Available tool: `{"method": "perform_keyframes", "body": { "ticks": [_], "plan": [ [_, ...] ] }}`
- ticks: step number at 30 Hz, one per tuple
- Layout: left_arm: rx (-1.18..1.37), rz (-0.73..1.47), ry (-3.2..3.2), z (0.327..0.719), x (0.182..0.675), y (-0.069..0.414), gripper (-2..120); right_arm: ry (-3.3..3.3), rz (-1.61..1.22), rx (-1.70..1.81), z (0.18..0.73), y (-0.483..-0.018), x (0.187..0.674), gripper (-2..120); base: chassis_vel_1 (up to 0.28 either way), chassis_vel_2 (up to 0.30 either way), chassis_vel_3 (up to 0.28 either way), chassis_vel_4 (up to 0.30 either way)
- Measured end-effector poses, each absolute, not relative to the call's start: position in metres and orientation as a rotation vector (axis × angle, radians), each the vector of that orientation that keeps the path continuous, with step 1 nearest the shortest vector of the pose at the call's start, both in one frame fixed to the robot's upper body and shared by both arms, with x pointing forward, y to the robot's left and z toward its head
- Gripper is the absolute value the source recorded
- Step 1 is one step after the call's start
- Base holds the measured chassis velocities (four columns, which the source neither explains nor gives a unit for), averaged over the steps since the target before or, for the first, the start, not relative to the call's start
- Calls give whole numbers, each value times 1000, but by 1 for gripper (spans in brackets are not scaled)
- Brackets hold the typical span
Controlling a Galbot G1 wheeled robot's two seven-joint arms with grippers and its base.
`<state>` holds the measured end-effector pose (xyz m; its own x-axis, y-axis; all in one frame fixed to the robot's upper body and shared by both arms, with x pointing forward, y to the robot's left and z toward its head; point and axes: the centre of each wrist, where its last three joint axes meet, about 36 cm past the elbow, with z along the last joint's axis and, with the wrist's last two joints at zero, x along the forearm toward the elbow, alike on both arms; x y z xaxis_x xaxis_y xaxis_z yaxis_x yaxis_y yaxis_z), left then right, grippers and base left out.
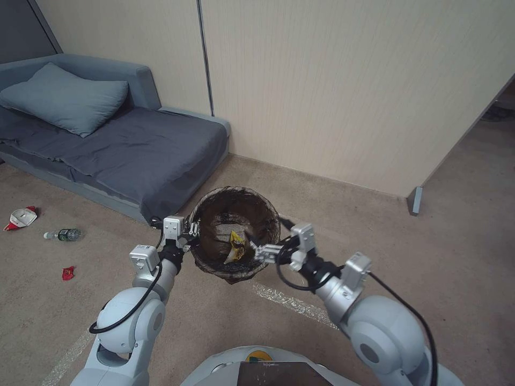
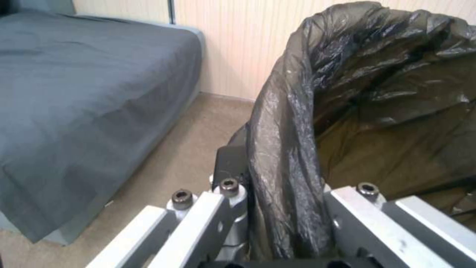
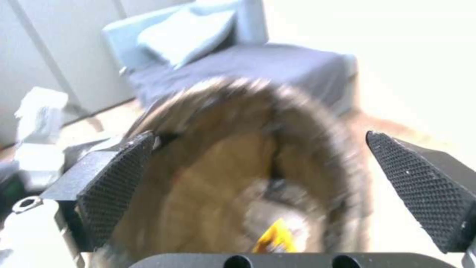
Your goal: Pick up the trash bin, then pick up the garbage from the floor and place it into the trash bin.
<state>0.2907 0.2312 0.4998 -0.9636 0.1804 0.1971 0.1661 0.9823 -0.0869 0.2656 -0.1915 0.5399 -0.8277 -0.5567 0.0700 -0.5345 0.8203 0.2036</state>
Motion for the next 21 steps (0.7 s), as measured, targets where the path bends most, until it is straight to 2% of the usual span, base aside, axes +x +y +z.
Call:
{"method": "perform_keyframes", "body": {
  "ticks": [8, 16, 21],
  "plan": [
    [-271, 104, -2954, 497, 290, 232, 7, -3114, -201, 545, 523, -205, 259, 100, 0, 0, 0, 0],
    [-272, 104, -2928, 497, 291, 232, 7, -3335, 163, 287, 464, -228, 254, 100, 0, 0, 0, 0],
    [-272, 100, -2913, 497, 291, 232, 7, -3349, 216, 204, 447, -240, 246, 100, 0, 0, 0, 0]
  ]
}}
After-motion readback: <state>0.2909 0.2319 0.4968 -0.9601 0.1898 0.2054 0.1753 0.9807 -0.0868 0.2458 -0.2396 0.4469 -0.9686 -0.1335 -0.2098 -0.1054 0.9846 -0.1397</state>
